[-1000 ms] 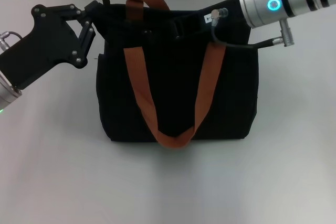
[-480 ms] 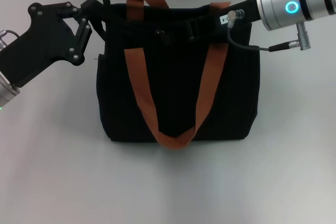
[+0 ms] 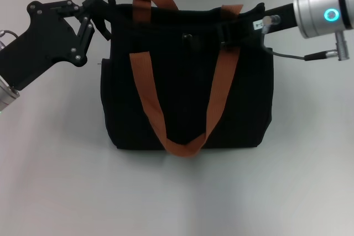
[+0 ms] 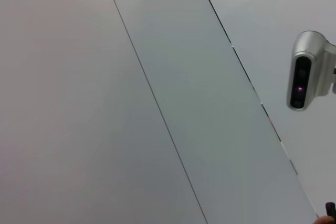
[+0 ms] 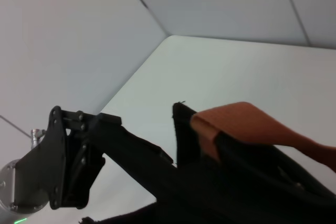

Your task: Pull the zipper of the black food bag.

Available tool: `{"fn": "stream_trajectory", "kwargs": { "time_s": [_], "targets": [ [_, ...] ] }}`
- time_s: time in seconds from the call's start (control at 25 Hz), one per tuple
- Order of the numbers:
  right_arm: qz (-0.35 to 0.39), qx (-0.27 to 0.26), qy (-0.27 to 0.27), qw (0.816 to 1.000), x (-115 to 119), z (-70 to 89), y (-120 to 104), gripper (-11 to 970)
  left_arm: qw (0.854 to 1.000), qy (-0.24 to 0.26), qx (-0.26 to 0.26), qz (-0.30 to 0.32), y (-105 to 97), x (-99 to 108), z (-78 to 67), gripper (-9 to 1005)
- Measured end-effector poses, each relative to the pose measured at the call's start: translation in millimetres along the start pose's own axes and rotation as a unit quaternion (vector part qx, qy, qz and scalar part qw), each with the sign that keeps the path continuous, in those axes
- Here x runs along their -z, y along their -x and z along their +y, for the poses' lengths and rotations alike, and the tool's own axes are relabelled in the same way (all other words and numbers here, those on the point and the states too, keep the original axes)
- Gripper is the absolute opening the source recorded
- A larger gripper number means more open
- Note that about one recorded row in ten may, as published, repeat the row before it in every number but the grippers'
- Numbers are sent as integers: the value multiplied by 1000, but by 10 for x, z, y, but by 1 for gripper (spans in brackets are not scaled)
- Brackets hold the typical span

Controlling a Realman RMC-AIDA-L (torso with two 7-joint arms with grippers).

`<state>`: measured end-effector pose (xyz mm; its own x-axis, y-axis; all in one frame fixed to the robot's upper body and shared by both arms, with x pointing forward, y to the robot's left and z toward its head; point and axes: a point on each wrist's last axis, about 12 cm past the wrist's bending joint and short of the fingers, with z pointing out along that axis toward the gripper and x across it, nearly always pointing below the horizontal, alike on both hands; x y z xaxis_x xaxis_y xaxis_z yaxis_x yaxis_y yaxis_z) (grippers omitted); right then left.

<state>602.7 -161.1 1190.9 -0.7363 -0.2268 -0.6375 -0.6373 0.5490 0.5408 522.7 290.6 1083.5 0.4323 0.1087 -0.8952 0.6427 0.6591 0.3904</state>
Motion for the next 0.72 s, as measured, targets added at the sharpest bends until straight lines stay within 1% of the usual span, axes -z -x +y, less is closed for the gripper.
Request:
{"fn": "stream_trajectory", "kwargs": {
  "time_s": [0.44,0.72],
  "targets": [
    [-18,-22,-19,999,202,-129,-119,-3,1000,1,0,0,0,-1,3,95],
    [-29,-25,-25,999,309,-156,-156,-2,1000,1,-1,0,0,-2,3,98]
  ]
}}
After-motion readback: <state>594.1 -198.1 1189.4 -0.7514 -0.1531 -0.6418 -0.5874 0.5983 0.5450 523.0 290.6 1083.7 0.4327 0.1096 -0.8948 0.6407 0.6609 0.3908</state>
